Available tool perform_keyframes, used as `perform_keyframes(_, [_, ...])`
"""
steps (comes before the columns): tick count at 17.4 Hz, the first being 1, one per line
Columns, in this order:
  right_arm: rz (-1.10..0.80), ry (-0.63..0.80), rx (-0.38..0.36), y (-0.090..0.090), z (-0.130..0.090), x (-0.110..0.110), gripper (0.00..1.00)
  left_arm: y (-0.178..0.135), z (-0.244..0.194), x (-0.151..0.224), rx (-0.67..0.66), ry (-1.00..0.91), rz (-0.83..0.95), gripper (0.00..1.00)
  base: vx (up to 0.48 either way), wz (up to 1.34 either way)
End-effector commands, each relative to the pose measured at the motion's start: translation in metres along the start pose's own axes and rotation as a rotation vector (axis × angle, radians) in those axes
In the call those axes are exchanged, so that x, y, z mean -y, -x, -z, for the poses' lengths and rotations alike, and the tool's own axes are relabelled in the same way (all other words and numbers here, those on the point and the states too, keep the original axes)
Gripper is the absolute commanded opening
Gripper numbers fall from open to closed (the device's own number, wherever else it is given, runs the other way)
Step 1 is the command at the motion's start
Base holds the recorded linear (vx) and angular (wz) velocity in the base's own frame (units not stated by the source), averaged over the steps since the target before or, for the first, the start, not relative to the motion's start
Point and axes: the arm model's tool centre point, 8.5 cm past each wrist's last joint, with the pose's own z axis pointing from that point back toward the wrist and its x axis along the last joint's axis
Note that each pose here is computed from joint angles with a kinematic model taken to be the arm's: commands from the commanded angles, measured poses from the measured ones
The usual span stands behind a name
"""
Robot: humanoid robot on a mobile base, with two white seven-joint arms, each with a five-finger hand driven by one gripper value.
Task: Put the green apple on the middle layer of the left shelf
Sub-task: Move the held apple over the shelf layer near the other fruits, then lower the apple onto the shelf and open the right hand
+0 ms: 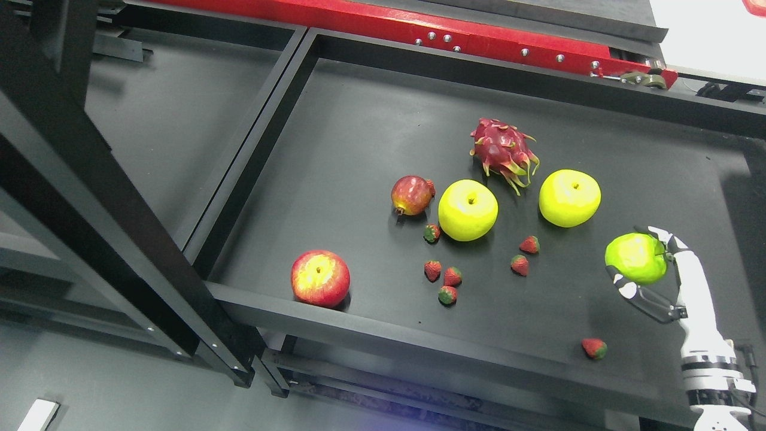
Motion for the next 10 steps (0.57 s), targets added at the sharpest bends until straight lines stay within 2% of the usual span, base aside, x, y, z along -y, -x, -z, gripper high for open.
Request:
perform_keyframes(1, [-0.009,0.002,-0.001,0.0016,0.0024,0.0042,0.0,-0.0142,-0.0016,-0.0106,0.022,-0.016,0.005,1.0,0.058,-0.04])
perform_keyframes(3, [-0.005,0.002,-0.003,0.0018,0.0029,0.0033,0.01,-0.0143,-0.0016,-0.0106,0.022,-0.016,0.004,1.0,0.046,-0.05])
perform_keyframes(4, [0.01,0.005,-0.009,0.0017,0.0021,0.0004,0.1,-0.0142,-0.0016,-0.0106,0.022,-0.016,0.005,1.0,0.021,-0.03])
perform_keyframes(5, [0.024,0.006,-0.02,0.0029,0.0014,-0.0006,0.34,-0.0143,-0.0016,-0.0106,0.022,-0.016,0.004,1.0,0.021,-0.03])
perform_keyframes(6, [0.032,0.006,-0.044,0.0053,0.0015,-0.0011,0.86,-0.0142,-0.0016,-0.0106,0.022,-0.016,0.005,1.0,0.0,0.0])
perform_keyframes(8, [0.035,0.002,-0.055,0.0067,0.0012,-0.001,0.93,-0.0142,-0.0016,-0.0106,0.022,-0.016,0.005,1.0,0.0,0.0])
perform_keyframes(9, [0.036,0.001,-0.051,0.0056,0.0025,-0.0015,1.0,-0.0142,-0.0016,-0.0106,0.022,-0.016,0.005,1.0,0.0,0.0])
perform_keyframes(10, [0.04,0.003,-0.049,0.0046,0.0035,-0.0023,1.0,-0.0142,-0.0016,-0.0106,0.022,-0.016,0.005,1.0,0.0,0.0])
